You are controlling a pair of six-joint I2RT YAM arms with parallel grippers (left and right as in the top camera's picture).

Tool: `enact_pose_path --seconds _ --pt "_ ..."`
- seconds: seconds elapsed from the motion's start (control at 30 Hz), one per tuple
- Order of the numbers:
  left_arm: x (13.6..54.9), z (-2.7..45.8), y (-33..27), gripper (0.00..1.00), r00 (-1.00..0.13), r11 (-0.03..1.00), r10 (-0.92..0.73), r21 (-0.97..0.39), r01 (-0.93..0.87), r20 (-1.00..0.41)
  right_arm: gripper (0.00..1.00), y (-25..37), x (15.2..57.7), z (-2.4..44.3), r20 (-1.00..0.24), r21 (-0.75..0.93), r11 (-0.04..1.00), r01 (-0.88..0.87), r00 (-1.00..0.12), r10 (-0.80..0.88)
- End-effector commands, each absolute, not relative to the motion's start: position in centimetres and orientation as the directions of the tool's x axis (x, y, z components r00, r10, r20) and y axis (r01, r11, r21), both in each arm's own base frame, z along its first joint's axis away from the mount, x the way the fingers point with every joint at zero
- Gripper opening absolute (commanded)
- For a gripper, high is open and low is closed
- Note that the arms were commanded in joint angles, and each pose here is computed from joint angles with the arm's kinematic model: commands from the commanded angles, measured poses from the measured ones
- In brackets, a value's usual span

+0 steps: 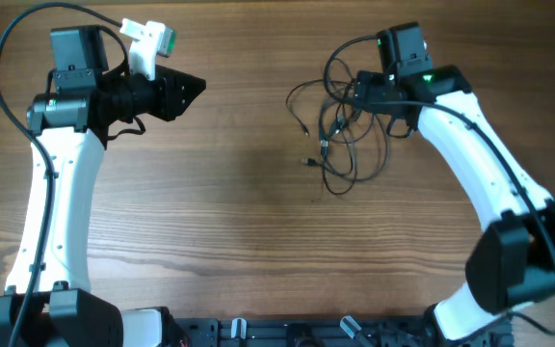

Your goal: Untangle cables

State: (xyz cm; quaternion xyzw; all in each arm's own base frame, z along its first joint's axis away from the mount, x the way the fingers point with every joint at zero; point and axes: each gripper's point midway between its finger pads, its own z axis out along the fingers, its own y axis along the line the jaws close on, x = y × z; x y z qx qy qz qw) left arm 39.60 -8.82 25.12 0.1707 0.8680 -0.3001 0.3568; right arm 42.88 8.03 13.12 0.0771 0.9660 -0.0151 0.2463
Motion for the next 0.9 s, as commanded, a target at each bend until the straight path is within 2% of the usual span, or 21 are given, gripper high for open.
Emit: enact_pose_path --seconds 0.0,0.23,0.5,0.53,0.57,0.6,0.63,0.77,0.87 --pt "39.8 24.9 -8.6 0.29 -0.692 0.765 0.078 -0.402 0.503 -0.717 1.00 9.3 43.1 9.7 -0.412 0.020 0.991 0.135 -0.902 0.131" --pt "39.7 24.9 -8.6 0.29 -0.696 0.765 0.078 -0.404 0.501 -0.714 1.00 9.7 43.4 3.9 -0.320 0.014 0.986 0.169 -0.933 0.164" --pt "39.6 24.8 -8.6 0.29 -0.700 0.765 0.078 -0.408 0.499 -0.710 0.99 10.5 43.7 2.1 -0.298 0.042 0.986 0.159 -0.940 0.164" --pt "39.6 24.8 -8.6 0.29 -0.700 0.765 0.078 -0.408 0.499 -0.710 0.80 10.5 43.7 2.1 -0.298 0.042 0.986 0.160 -0.940 0.165" --pt "39.6 24.8 -8.6 0.29 -0.700 0.765 0.078 -0.408 0.499 -0.709 0.53 10.5 43.8 2.2 -0.300 0.043 0.986 0.161 -0.939 0.166" --pt "39.6 24.8 -8.6 0.29 -0.700 0.765 0.078 -0.408 0.499 -0.709 0.18 10.5 43.8 2.2 -0.303 0.046 0.985 0.168 -0.937 0.174" --pt "39.5 24.7 -8.6 0.29 -0.702 0.765 0.078 -0.409 0.498 -0.708 0.05 10.5 43.8 2.2 -0.302 0.050 0.982 0.180 -0.935 0.187" --pt "39.3 24.5 -8.7 0.29 -0.709 0.764 0.083 -0.412 0.496 -0.700 0.04 11.0 43.6 2.1 -0.285 0.076 0.982 0.175 -0.940 0.189" --pt "39.4 24.4 -8.5 0.29 -0.711 0.773 0.085 -0.404 0.489 -0.698 0.05 12.1 43.7 3.4 -0.294 0.125 0.987 0.101 -0.946 0.134"
